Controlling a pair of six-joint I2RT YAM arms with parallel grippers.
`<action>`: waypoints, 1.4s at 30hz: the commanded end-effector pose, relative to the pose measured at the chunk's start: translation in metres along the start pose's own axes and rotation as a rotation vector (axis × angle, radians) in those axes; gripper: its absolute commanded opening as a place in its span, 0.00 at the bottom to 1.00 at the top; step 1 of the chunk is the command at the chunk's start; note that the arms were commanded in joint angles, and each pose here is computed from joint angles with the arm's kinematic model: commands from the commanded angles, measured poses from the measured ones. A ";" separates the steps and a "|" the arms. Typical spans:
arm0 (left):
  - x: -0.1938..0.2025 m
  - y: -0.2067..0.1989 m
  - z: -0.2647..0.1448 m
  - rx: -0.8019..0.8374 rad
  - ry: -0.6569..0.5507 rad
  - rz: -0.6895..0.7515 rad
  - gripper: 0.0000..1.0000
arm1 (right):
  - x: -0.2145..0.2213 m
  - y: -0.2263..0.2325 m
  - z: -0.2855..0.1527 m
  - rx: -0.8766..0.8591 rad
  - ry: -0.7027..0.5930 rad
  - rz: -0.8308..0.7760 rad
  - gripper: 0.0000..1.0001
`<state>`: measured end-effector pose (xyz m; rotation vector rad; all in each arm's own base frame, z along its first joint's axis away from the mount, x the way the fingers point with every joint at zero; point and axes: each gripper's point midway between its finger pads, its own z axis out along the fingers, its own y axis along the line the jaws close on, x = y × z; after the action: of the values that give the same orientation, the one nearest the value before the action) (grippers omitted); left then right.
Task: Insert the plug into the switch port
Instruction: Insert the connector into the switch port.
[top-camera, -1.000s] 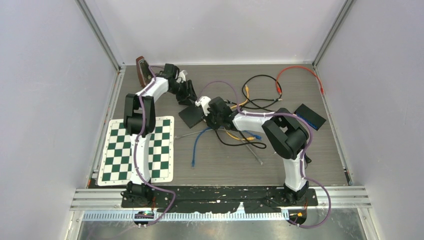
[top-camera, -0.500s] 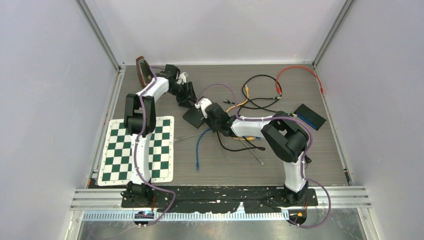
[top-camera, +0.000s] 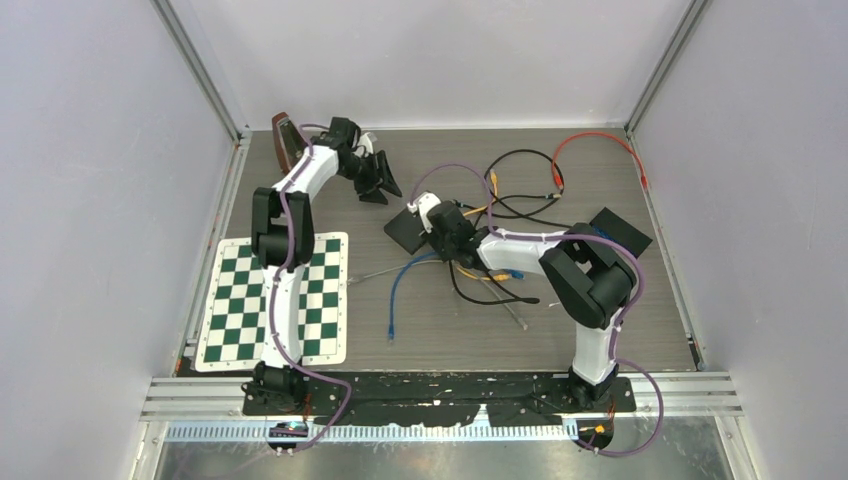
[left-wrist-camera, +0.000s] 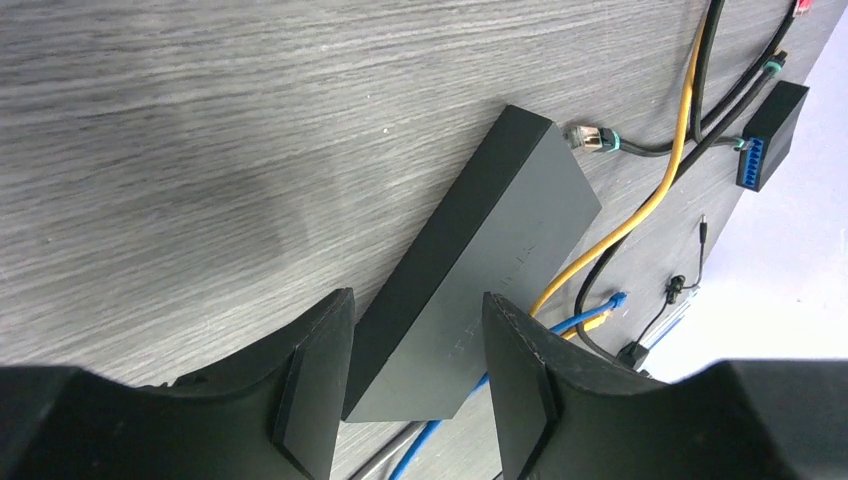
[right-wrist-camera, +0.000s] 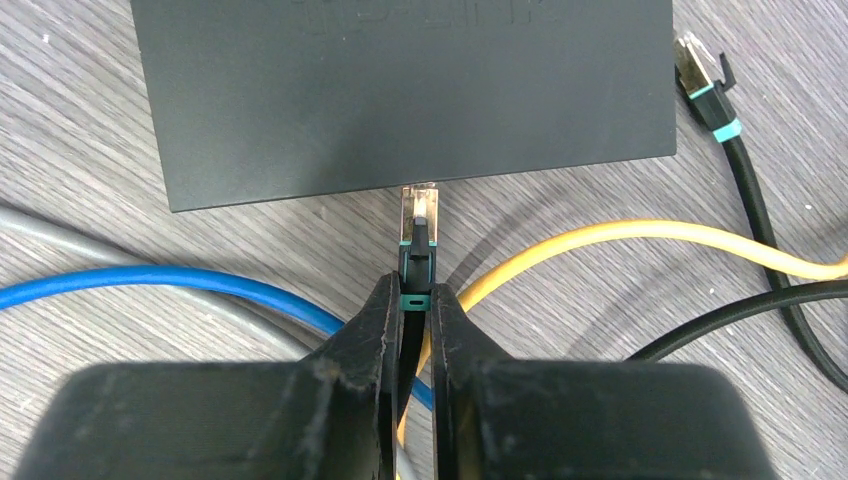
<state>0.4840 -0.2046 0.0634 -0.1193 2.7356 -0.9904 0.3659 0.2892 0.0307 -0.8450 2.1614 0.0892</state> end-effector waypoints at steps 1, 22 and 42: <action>-0.007 -0.007 0.004 0.052 0.000 -0.036 0.53 | -0.029 -0.011 -0.019 -0.006 -0.089 -0.016 0.05; 0.008 -0.029 0.029 0.153 0.016 -0.017 0.54 | -0.005 -0.055 -0.017 0.009 0.012 0.020 0.05; 0.009 -0.033 0.034 0.147 0.020 -0.010 0.53 | -0.006 -0.063 0.009 0.046 0.128 0.033 0.05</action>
<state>0.4770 -0.2497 0.0429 -0.1329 2.7164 -1.1759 0.4071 0.2541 0.0426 -0.8356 2.2425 0.0714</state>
